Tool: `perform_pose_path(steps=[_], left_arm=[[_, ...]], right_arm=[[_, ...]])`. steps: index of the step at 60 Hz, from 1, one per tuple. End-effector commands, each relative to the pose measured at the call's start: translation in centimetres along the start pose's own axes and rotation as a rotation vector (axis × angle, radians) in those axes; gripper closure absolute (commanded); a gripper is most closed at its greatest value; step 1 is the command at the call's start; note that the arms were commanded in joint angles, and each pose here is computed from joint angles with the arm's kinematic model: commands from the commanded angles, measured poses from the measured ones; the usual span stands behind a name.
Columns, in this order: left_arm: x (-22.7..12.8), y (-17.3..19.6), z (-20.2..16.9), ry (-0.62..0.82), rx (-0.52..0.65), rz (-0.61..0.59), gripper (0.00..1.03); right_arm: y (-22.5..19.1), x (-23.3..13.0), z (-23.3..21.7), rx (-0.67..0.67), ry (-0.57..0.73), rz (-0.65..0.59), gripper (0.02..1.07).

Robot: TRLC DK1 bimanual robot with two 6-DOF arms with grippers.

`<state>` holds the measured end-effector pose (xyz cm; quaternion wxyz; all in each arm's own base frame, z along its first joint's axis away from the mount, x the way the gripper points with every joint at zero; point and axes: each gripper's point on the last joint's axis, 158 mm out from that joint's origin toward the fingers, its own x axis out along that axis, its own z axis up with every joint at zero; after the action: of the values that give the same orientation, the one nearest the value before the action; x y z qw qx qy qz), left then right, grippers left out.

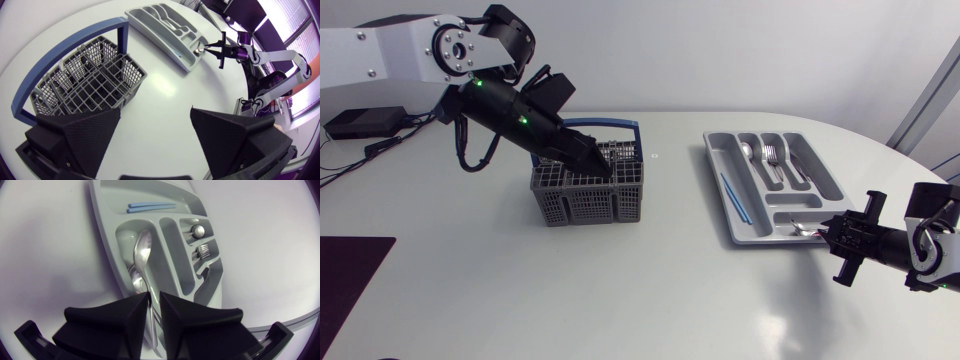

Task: Unload the cutlery basket into the drawer organizer.

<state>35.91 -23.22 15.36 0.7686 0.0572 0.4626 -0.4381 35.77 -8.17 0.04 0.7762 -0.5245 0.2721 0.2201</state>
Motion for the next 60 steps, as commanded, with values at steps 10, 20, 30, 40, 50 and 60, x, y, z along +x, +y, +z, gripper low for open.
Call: perform_pose_path(steps=[10, 20, 30, 40, 50, 60], left_arm=[[0.1, -0.6, -0.9, 0.016, 0.014, 0.001, 0.05], [-0.3, -0.7, -1.1, 0.014, 0.016, 0.008, 0.05], [-1.4, 0.8, -1.9, 0.017, 0.002, 0.082, 0.05], [-3.1, 1.9, -3.3, 0.006, -0.02, 0.152, 0.05], [-4.2, 3.3, -5.9, 0.01, -0.051, 0.202, 0.16], [-3.9, 5.1, -8.2, 0.011, -0.057, 0.277, 0.36]], right_arm=[[-0.7, -1.4, 0.7, -0.041, 0.0, -0.046, 0.2], [-2.3, -3.8, 1.5, -0.015, -0.001, -0.062, 0.17], [-4.5, -5.7, 5.3, 0.104, -0.064, -0.039, 0.14], [-4.8, -6.3, 11.6, 0.213, -0.153, 0.04, 0.14], [-3.9, -5.7, 18.3, 0.296, -0.224, 0.135, 0.29], [-2.3, -3.4, 23.7, 0.332, -0.241, 0.21, 0.64]])
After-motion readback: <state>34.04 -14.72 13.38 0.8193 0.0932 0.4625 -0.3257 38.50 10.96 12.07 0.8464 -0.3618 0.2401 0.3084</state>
